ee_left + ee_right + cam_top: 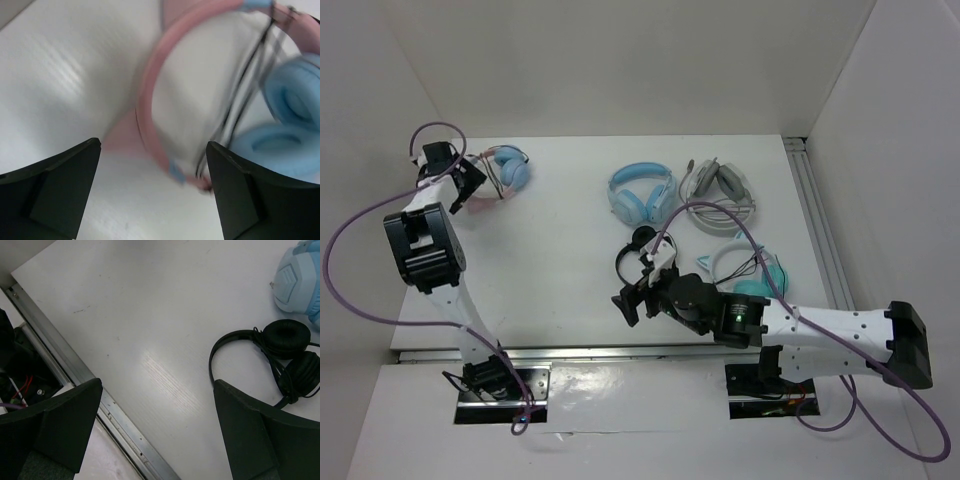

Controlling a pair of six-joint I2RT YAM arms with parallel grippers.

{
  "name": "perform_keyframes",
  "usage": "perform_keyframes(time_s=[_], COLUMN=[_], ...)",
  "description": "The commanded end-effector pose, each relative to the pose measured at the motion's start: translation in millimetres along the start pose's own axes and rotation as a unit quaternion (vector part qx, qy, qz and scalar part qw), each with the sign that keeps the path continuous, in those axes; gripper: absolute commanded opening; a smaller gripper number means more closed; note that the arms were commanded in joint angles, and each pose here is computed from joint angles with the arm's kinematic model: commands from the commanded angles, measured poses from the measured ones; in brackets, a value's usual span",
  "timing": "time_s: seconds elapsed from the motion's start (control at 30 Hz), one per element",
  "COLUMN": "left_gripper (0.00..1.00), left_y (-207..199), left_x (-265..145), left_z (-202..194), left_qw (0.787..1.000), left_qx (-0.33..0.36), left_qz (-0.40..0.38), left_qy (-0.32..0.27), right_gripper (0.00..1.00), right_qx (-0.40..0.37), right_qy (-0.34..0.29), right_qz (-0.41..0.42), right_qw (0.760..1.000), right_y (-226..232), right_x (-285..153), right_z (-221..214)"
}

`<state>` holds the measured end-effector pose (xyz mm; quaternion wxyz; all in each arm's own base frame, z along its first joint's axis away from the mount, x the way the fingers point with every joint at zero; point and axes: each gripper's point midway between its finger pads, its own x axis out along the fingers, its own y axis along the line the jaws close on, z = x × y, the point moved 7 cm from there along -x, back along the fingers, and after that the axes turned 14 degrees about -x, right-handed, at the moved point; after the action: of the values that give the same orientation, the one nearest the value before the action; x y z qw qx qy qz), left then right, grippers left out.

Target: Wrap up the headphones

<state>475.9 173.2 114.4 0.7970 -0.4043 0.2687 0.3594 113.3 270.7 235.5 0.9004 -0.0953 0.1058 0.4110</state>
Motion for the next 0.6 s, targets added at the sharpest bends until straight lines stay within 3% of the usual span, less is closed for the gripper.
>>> perform_keyframes(time_s=[0.0,0.1,0.13,0.3,0.37,0.43,0.47,0.5,0.57], left_gripper=[1.00,1.00,1.00,1.00,1.00,1.00,1.00,1.00,1.00], left_y=[-43,-64,-70,-48,-36,-14,4,23,56], left_x=[-90,-142,-176,-270,-305,-360,-366,-414,-447], left_z=[35,40,46,46,26,-9,-35,-54,-82], left_qw=[0.992,0.982,0.977,0.974,0.974,0.959,0.956,0.931,0.906], left_qx=[-0.040,-0.048,-0.058,-0.080,-0.052,-0.005,0.017,0.046,0.072], left_qz=[-0.112,-0.173,-0.193,-0.196,-0.214,-0.284,-0.291,-0.360,-0.415], left_qy=[-0.049,-0.054,-0.070,-0.080,-0.052,-0.015,0.028,0.034,0.043], right_gripper=[1.00,1.00,1.00,1.00,1.00,1.00,1.00,1.00,1.00], right_qx=[0.026,0.036,0.039,0.047,0.052,0.072,0.062,0.064,0.070], right_qy=[-0.043,-0.049,-0.047,-0.026,-0.010,-0.014,0.008,0.009,0.013], right_qz=[-0.014,-0.027,-0.032,-0.064,-0.081,-0.105,-0.115,-0.136,-0.159], right_qw=[0.999,0.998,0.998,0.997,0.995,0.992,0.991,0.989,0.985], right_y=[1,-2,-1,-6,-16,-28,-36,-42,-58], right_x=[-2,-3,-6,-12,-29,-46,-60,-68,-91], right_z=[25,34,38,59,65,83,79,79,77])
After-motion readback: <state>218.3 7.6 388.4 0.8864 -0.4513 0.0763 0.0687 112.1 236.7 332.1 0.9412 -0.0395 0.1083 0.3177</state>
